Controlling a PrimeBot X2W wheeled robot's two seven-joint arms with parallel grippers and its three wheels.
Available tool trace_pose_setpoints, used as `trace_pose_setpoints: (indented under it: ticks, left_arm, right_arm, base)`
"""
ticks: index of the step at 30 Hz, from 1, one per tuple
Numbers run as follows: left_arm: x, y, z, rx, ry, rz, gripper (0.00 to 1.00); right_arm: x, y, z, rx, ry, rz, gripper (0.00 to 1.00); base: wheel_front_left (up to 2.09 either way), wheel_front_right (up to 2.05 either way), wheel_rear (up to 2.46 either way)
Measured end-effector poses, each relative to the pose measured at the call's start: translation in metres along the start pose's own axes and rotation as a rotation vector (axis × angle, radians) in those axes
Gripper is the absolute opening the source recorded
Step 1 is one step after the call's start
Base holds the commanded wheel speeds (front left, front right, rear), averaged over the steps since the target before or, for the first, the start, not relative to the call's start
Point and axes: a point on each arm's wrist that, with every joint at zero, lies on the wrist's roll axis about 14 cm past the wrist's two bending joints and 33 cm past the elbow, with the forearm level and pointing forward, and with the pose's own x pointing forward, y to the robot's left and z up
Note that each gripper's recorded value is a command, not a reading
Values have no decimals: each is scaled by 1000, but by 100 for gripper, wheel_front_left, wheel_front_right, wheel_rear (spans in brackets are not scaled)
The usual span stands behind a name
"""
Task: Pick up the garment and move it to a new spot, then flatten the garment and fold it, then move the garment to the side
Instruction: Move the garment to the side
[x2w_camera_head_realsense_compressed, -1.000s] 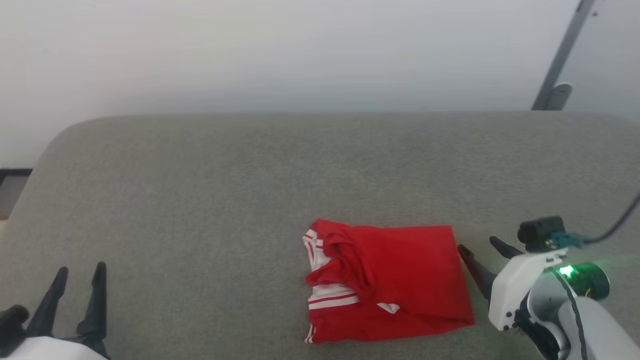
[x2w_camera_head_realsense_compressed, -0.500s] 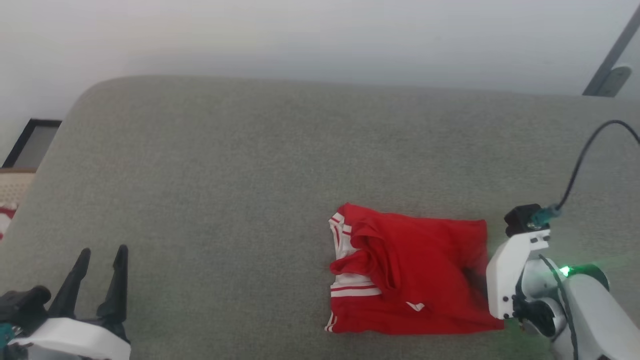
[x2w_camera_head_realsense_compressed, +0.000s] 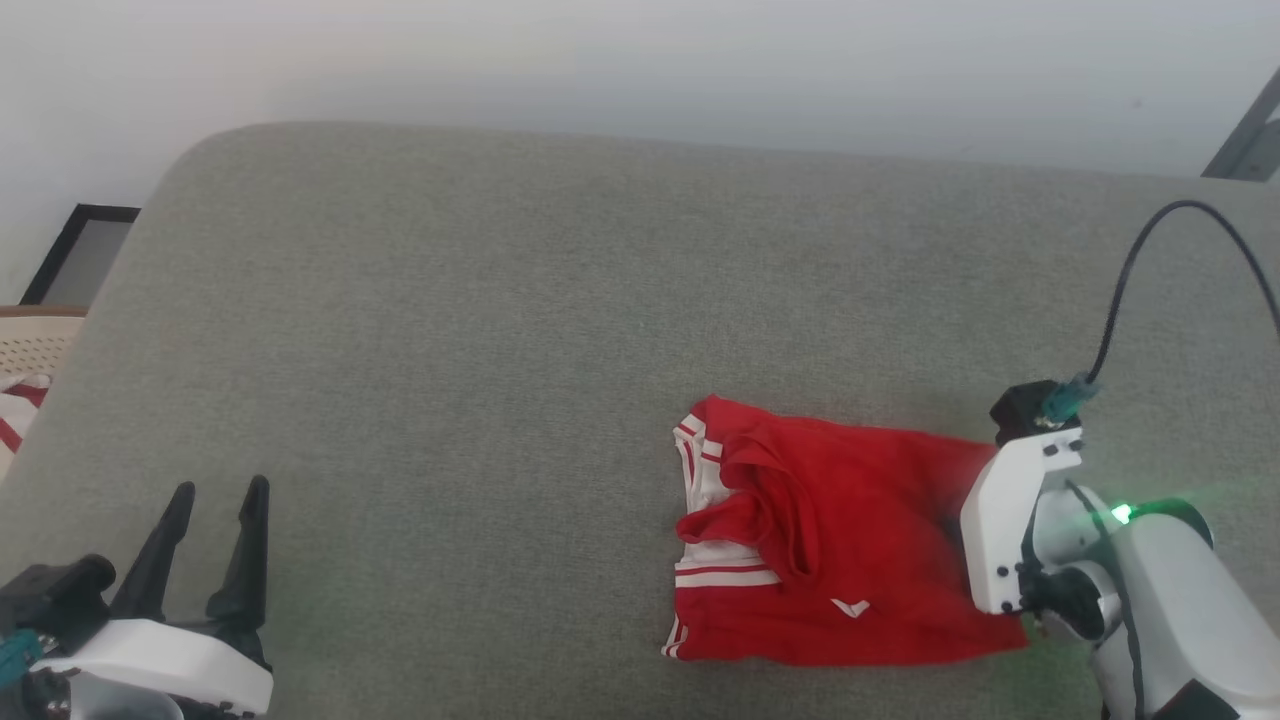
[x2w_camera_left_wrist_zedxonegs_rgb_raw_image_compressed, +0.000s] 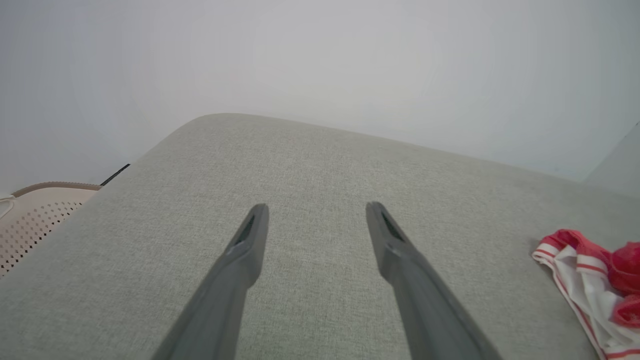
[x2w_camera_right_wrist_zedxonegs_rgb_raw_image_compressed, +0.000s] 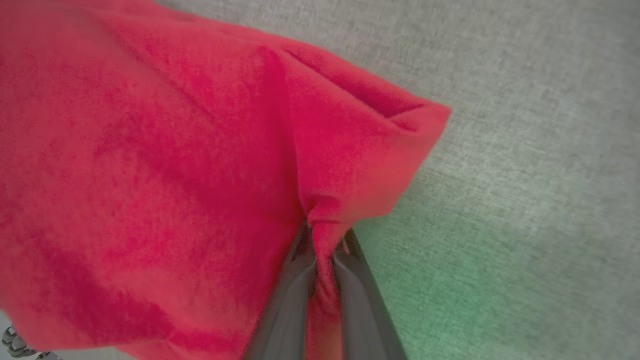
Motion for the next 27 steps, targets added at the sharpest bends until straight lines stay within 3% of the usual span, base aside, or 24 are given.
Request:
trace_pose_setpoints:
  ticks: [5,11,21,27]
  left_arm:
    - [13,-12,5,-2,-18,-33,100]
    - [34,-39,7,-5,-30,-105,100]
    - [78,-108,3,-12,-35,-286,100]
    - [107,-153,-4,-5,-31,-405,100]
  right_arm:
    - [-10,-15,17,14,-54,-37,0]
    - [-33,-57,44,36,-127,-128,0]
    - [-94,-163,83,37,-254,-413,0]
    - [-124,-218,88,23,-271,-572,0]
  base:
    - [0,0,0]
    - [0,0,0]
    - [0,0,0]
    - [0,0,0]
